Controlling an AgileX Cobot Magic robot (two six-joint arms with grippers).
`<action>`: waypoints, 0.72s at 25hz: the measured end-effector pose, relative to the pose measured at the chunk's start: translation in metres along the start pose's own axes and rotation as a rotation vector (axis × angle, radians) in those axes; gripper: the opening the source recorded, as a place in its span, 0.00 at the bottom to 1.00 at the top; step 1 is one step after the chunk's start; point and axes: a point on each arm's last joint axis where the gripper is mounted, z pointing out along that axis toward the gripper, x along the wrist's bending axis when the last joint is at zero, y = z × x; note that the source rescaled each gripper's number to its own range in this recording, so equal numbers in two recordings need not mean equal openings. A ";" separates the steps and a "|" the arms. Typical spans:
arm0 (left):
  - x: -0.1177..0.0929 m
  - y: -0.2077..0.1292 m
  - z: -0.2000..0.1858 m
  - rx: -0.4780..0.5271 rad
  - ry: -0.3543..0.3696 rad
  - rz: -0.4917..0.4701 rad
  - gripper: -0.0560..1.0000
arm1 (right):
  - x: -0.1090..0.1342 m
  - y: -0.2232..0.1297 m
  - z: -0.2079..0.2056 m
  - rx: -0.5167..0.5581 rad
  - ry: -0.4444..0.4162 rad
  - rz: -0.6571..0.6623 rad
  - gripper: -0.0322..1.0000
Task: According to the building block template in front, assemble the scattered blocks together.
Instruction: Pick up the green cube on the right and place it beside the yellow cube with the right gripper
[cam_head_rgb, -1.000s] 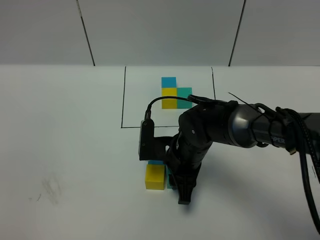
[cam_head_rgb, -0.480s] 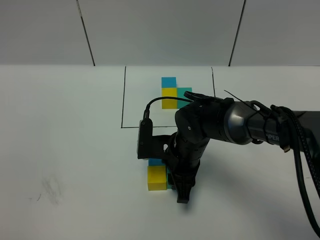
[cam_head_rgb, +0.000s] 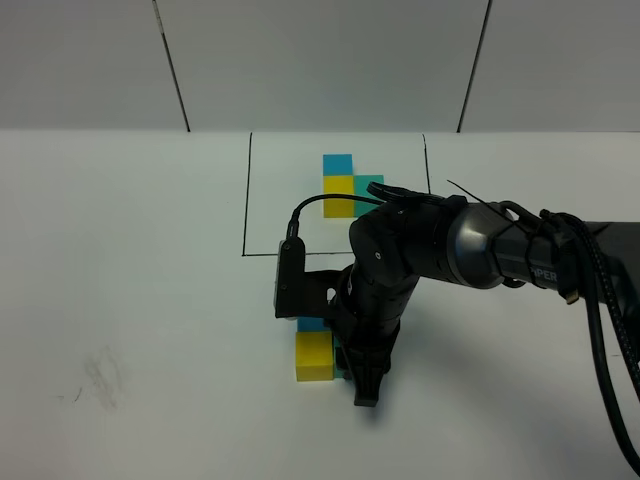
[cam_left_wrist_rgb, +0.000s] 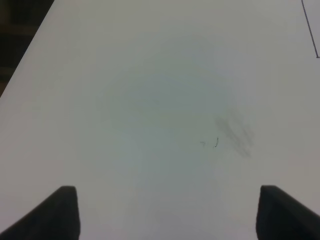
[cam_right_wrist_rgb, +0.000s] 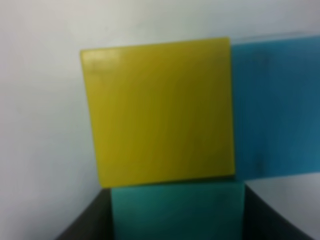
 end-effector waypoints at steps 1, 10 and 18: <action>0.000 0.000 0.000 0.000 0.000 0.000 0.60 | 0.000 0.000 0.000 0.001 0.001 0.000 0.24; 0.000 0.000 0.000 0.000 0.000 0.000 0.60 | 0.000 0.000 0.000 0.005 0.007 0.000 0.25; 0.000 0.000 0.000 0.000 0.000 0.000 0.60 | 0.000 -0.002 0.001 0.031 0.009 0.019 0.57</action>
